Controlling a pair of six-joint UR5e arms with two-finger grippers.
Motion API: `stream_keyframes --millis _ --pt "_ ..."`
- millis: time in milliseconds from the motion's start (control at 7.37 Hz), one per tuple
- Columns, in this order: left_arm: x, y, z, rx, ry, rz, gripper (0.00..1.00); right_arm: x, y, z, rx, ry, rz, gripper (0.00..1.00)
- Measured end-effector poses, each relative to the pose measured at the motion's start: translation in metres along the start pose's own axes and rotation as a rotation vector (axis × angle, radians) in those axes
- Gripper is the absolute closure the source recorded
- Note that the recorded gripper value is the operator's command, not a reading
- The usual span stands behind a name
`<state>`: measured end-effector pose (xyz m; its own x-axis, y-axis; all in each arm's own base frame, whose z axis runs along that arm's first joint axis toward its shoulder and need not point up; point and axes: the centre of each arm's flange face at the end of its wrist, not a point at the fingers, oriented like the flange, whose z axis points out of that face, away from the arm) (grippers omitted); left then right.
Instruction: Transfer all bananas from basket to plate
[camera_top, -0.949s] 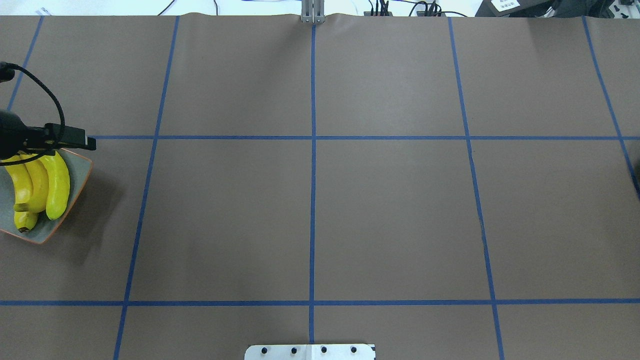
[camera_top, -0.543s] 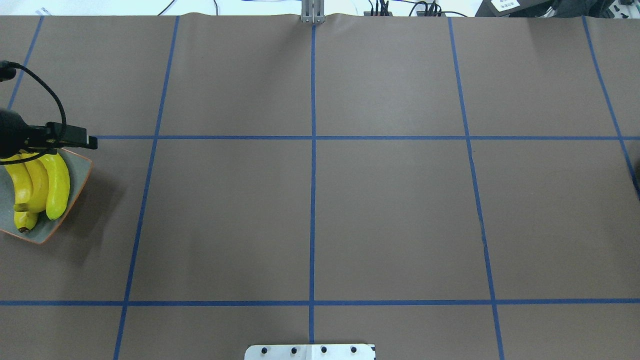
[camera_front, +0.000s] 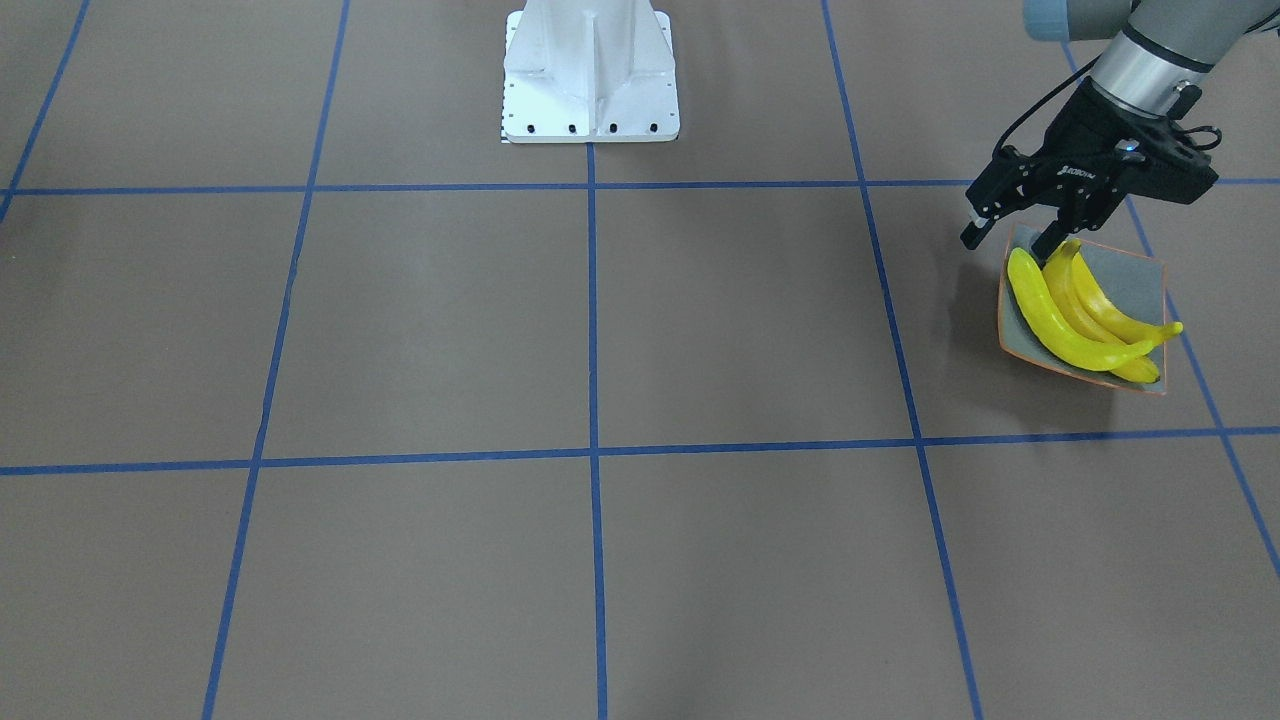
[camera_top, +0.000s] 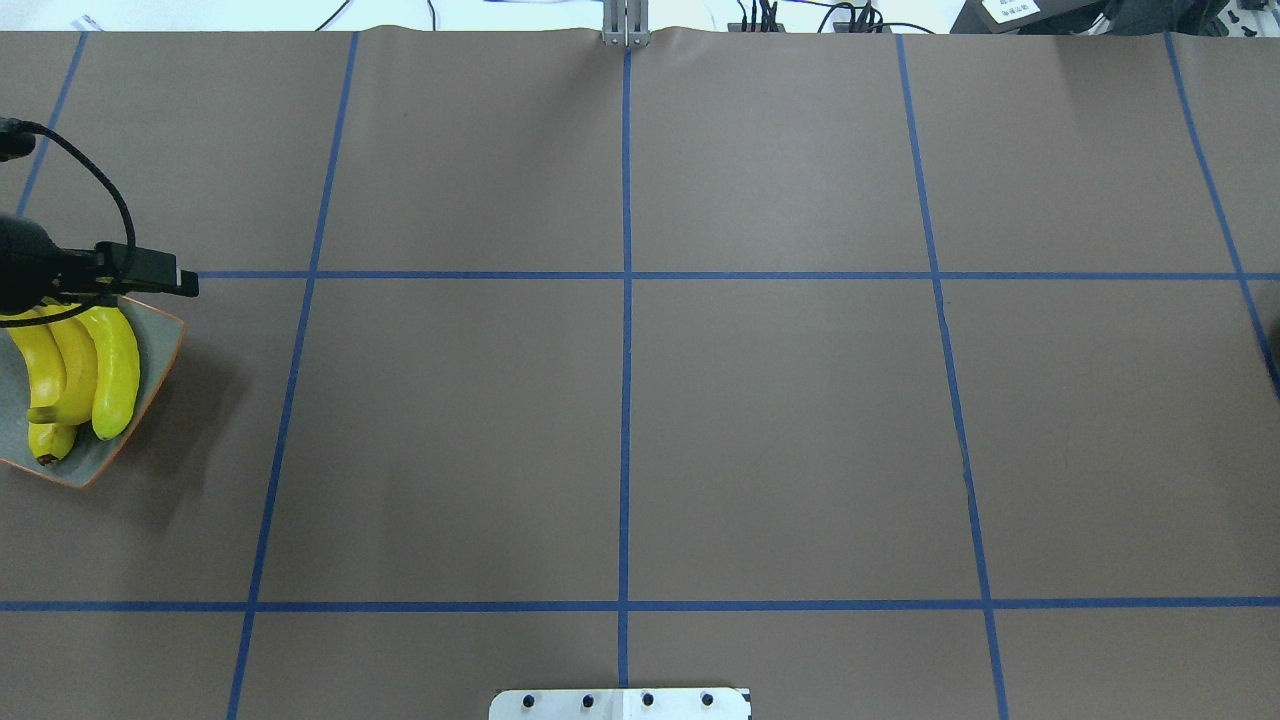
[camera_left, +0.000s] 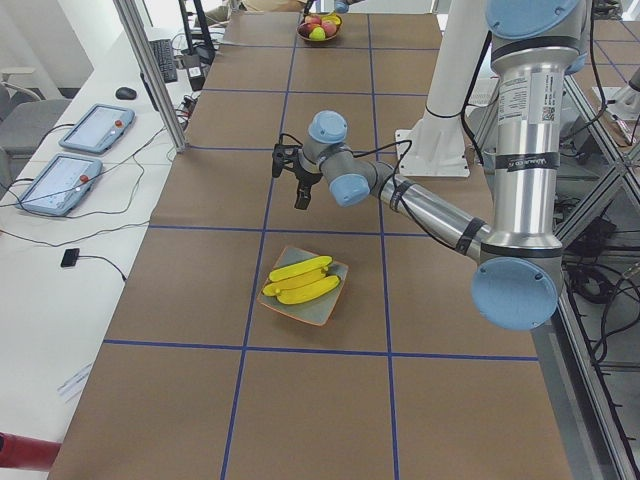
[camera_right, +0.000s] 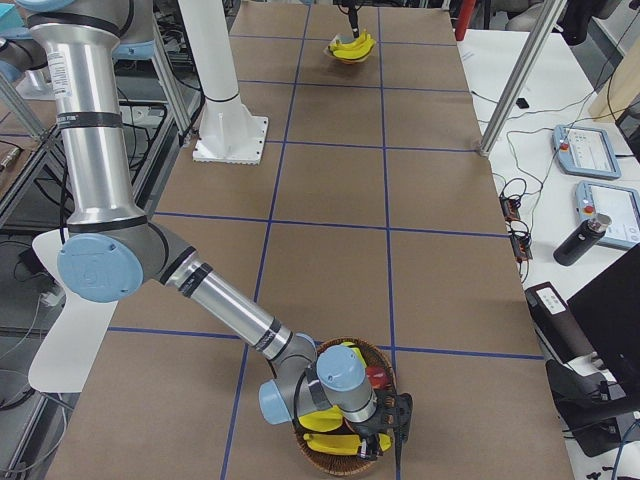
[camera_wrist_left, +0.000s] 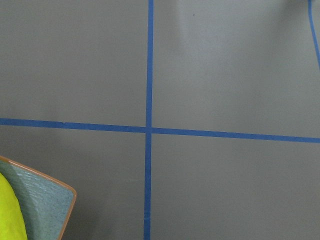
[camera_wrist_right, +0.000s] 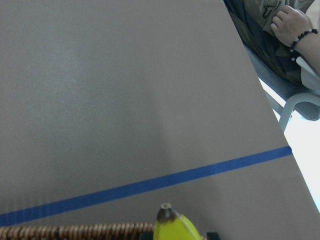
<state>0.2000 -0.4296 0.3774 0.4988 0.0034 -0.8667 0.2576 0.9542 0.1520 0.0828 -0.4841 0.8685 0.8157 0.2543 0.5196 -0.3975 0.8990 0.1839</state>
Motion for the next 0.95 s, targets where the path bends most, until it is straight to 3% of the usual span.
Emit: stream_keyframes --millis 407,949 --pt "0.0 0.0 0.0 -0.001 0.001 -0.001 0.0 0.008 -0.003 -0.013 0.035 0.019 -0.037 1.0" --pt "0.002 0.0 0.0 -0.002 0.004 -0.001 0.0 0.03 -0.045 -0.062 0.117 0.097 -0.071 1.0"
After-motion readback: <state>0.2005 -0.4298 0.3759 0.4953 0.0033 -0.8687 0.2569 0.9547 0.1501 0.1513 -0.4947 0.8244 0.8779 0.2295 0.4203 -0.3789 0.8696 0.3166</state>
